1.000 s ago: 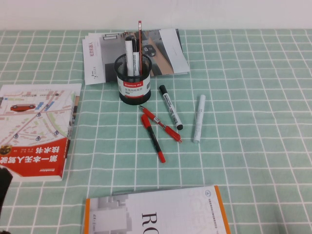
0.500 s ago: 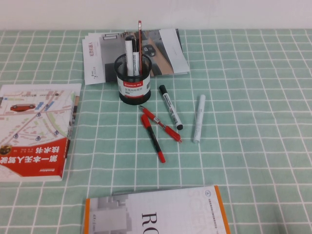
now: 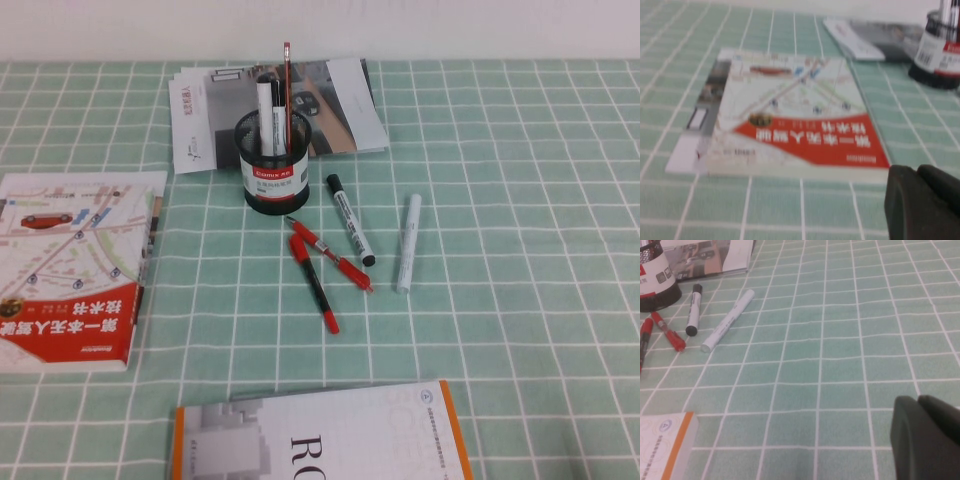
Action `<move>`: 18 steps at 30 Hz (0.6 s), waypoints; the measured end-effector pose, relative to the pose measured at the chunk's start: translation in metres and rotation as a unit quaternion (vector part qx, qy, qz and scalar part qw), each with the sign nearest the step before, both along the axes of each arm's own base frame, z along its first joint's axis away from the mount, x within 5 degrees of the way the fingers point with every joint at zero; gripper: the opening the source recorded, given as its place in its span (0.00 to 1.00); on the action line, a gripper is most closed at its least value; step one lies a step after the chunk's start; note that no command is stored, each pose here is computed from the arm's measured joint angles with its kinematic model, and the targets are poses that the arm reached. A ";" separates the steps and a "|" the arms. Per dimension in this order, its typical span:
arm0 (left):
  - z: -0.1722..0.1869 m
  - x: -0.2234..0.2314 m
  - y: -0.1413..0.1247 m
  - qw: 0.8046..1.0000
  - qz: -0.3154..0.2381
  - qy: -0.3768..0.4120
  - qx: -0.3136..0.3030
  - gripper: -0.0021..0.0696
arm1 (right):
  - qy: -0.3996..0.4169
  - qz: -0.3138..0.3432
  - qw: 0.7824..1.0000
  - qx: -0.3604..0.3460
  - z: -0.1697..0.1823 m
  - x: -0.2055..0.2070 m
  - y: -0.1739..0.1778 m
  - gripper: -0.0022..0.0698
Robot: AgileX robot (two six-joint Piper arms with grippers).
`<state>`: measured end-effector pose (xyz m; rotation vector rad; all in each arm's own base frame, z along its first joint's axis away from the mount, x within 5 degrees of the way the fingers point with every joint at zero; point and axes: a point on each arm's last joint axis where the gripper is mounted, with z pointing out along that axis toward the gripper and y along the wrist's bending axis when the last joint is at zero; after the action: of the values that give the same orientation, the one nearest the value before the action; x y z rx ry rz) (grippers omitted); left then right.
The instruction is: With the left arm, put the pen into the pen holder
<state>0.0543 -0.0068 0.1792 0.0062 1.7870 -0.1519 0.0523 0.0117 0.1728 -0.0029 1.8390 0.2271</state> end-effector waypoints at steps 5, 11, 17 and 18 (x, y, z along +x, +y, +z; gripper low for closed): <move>-0.006 -0.001 0.000 0.999 -0.004 0.031 0.005 0.03 | 0.000 0.000 1.000 0.000 0.000 0.000 0.000 0.00; -0.007 -0.002 -0.001 0.999 -0.007 0.041 0.014 0.03 | 0.000 0.000 1.000 0.000 0.000 0.000 0.000 0.00; -0.007 -0.002 -0.001 0.999 -0.007 0.042 0.016 0.03 | 0.000 0.000 1.000 0.000 0.000 0.000 0.000 0.00; -0.007 -0.002 -0.001 0.999 -0.007 0.042 0.016 0.03 | 0.000 0.000 1.000 0.000 0.000 0.000 0.000 0.00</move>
<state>0.0521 -0.0073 0.1723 0.0362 1.8738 -0.1358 0.0523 0.0117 0.1728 -0.0029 1.8390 0.2271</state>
